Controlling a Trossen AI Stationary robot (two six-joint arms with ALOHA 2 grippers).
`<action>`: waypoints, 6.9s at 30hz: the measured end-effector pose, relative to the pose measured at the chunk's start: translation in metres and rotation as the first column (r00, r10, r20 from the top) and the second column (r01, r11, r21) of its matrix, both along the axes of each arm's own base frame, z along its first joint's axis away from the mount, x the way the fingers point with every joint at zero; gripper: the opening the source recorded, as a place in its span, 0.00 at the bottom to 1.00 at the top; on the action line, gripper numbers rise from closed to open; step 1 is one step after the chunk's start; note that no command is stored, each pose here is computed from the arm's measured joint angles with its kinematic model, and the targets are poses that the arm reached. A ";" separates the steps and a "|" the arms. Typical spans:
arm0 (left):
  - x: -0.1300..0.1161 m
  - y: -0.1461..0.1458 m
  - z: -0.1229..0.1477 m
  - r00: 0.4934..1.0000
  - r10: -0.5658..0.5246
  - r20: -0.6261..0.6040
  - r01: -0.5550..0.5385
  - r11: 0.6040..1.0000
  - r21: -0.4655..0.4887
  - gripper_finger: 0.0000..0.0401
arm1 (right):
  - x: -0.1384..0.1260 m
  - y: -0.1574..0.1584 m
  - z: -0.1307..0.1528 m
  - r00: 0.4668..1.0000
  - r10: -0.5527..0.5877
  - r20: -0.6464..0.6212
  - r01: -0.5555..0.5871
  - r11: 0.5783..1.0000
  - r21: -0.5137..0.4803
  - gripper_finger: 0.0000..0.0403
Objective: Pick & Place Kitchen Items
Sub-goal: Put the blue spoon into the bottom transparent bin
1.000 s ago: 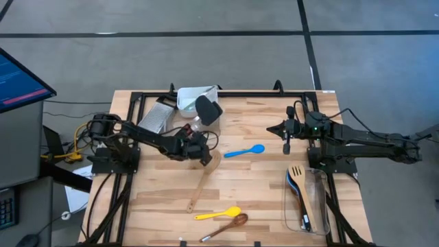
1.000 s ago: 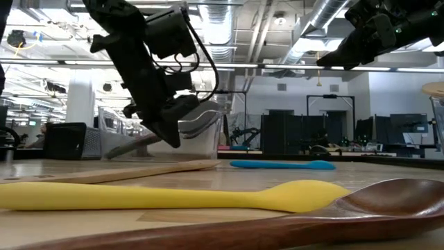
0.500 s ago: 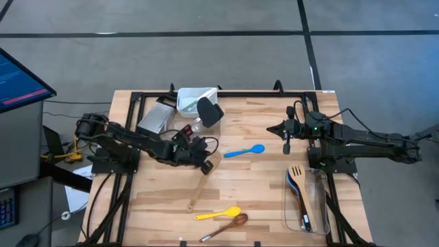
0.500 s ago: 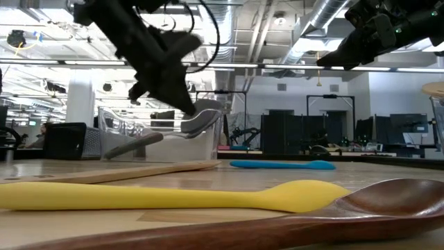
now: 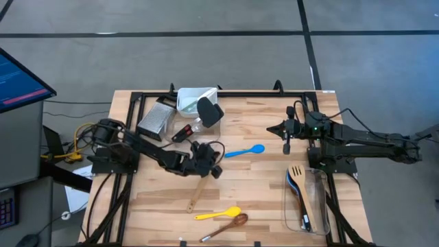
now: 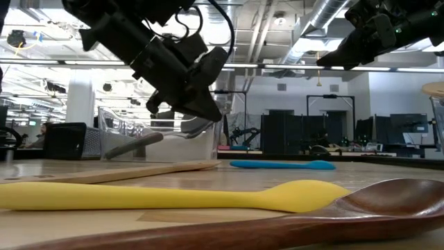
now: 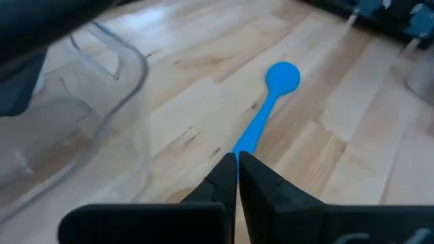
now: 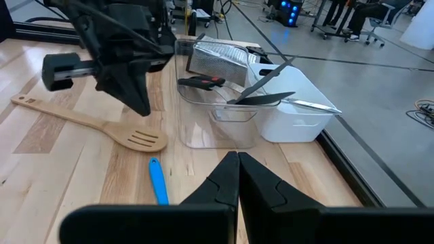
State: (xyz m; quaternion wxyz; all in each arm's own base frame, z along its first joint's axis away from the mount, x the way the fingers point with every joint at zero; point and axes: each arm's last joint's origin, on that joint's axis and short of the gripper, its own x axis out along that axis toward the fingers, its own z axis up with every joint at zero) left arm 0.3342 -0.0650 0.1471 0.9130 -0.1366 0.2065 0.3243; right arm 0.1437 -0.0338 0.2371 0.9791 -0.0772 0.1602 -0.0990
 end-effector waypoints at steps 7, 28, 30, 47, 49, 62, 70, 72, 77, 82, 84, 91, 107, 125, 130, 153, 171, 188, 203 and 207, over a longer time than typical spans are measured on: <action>0.012 -0.007 -0.020 0.999 -0.022 -0.042 0.022 1.000 -0.001 0.00 | 0.000 0.000 0.000 1.000 -0.001 0.003 0.001 1.000 -0.001 0.00; 0.037 0.013 -0.025 0.998 -0.028 -0.061 0.028 1.000 -0.010 0.00 | -0.004 0.001 -0.010 0.996 -0.049 -0.074 0.061 0.984 0.170 0.00; 0.037 0.013 -0.025 0.998 -0.024 -0.062 0.023 1.000 -0.005 0.00 | -0.004 0.001 -0.012 0.994 -0.051 -0.093 0.067 0.982 0.178 0.00; 0.038 0.015 -0.054 0.992 0.004 -0.129 0.000 1.000 0.027 0.00 | -0.005 0.001 -0.013 0.993 -0.050 -0.108 0.069 0.981 0.181 0.00; 0.039 0.017 -0.054 0.992 0.008 -0.127 -0.004 1.000 0.026 0.00 | -0.005 0.001 -0.013 0.993 -0.050 -0.109 0.069 0.981 0.181 0.00; 0.040 0.024 -0.054 0.991 -0.006 -0.132 0.005 1.000 -0.007 0.00 | -0.005 0.002 -0.013 0.993 -0.056 -0.106 0.077 0.975 0.207 0.00; 0.040 0.024 -0.055 0.991 -0.009 -0.134 0.008 1.000 -0.011 0.00 | 0.006 0.003 -0.029 0.975 0.063 -0.214 0.008 0.949 0.314 0.00; 0.040 0.024 -0.055 0.991 -0.009 -0.134 0.008 1.000 -0.011 0.00 | 0.012 0.003 -0.036 0.962 0.091 -0.257 0.001 0.942 0.335 0.00; 0.040 0.024 -0.055 0.991 -0.010 -0.134 0.008 1.000 -0.012 0.00 | 0.029 0.004 -0.048 0.919 0.144 -0.366 -0.021 0.947 0.320 0.00; 0.040 0.024 -0.055 0.991 -0.014 -0.135 0.012 1.000 -0.015 0.00 | 0.051 0.006 -0.052 0.884 0.194 -0.425 -0.068 0.954 0.293 0.07; 0.040 0.024 -0.055 0.991 -0.016 -0.135 0.014 1.000 -0.017 0.00 | 0.060 0.006 -0.054 0.866 0.214 -0.452 -0.091 0.956 0.278 0.14; 0.040 0.024 -0.055 0.991 -0.017 -0.135 0.014 1.000 -0.018 0.00 | 0.084 0.006 -0.071 0.794 0.244 -0.556 -0.090 0.953 0.290 0.47; 0.040 0.024 -0.055 0.990 -0.017 -0.138 0.014 1.000 -0.018 0.00 | 0.131 -0.003 -0.102 0.701 0.206 -0.683 -0.057 0.970 0.234 0.62; 0.038 0.024 -0.057 0.988 -0.023 -0.154 0.020 1.000 -0.022 0.00 | 0.131 -0.002 -0.106 0.660 0.214 -0.720 -0.047 0.968 0.245 0.07; 0.038 0.024 -0.057 0.988 -0.023 -0.153 0.019 1.000 -0.021 0.00 | 0.132 -0.002 -0.097 0.692 0.205 -0.692 -0.048 0.970 0.240 0.07; 0.044 0.019 0.004 0.991 -0.134 0.008 0.133 0.986 0.100 0.00 | 0.115 -0.003 -0.063 0.731 0.106 -0.674 -0.010 0.989 0.145 0.07; -0.010 0.025 0.091 0.975 -0.171 -0.140 0.196 0.961 0.193 0.00 | 0.039 0.018 0.037 0.919 -0.215 -0.330 0.268 0.956 0.123 0.07; -0.068 0.068 0.048 0.992 -0.049 -0.114 0.071 0.979 0.191 0.00 | 0.005 0.046 0.039 0.842 -0.474 -0.259 0.528 0.821 0.215 0.07; -0.125 0.083 0.029 0.975 -0.185 0.124 0.150 0.958 0.245 0.00 | 0.012 0.079 0.021 0.789 -0.542 -0.288 0.614 0.699 0.366 0.07; -0.130 0.085 0.037 0.970 -0.177 0.166 0.131 0.958 0.254 0.00 | 0.017 0.090 0.030 0.767 -0.572 -0.292 0.642 0.684 0.346 0.07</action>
